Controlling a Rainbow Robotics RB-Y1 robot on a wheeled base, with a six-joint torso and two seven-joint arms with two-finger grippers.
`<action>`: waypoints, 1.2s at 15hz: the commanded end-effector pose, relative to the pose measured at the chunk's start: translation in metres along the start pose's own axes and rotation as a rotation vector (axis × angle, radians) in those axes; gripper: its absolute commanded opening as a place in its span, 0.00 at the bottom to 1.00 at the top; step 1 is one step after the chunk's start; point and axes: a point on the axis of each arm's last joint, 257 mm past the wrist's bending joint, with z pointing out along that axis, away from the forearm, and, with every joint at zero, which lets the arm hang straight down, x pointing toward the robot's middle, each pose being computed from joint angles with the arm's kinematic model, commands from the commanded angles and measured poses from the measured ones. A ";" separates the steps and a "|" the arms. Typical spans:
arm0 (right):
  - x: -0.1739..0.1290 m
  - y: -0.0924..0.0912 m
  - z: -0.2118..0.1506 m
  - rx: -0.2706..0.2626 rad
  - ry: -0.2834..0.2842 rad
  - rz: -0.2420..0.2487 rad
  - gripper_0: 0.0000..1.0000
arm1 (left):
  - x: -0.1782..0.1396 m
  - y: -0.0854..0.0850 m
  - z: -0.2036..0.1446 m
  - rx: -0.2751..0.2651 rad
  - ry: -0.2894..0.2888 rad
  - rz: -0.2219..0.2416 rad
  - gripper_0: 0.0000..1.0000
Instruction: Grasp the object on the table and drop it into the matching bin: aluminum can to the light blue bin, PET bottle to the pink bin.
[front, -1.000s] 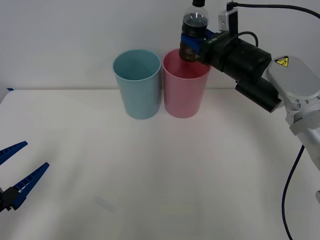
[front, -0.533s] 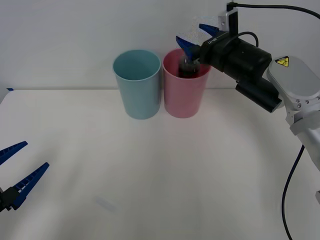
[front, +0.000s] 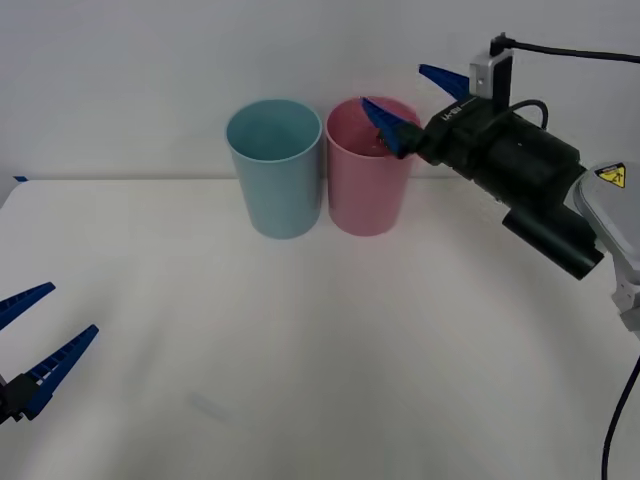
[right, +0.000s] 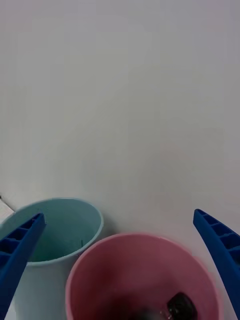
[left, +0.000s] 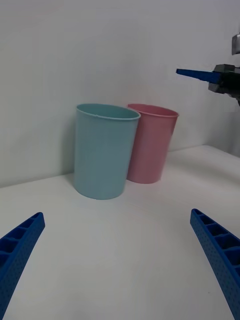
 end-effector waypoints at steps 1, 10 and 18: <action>0.003 0.018 -0.033 -0.032 -0.003 0.017 1.00 | 0.000 0.000 0.000 0.000 0.000 0.000 1.00; 0.037 0.049 -0.147 -0.084 0.066 0.027 1.00 | 0.000 0.000 0.000 0.000 0.000 0.000 1.00; 0.068 0.038 -0.228 -0.032 0.133 -0.030 1.00 | 0.000 0.000 0.000 0.000 0.000 0.000 1.00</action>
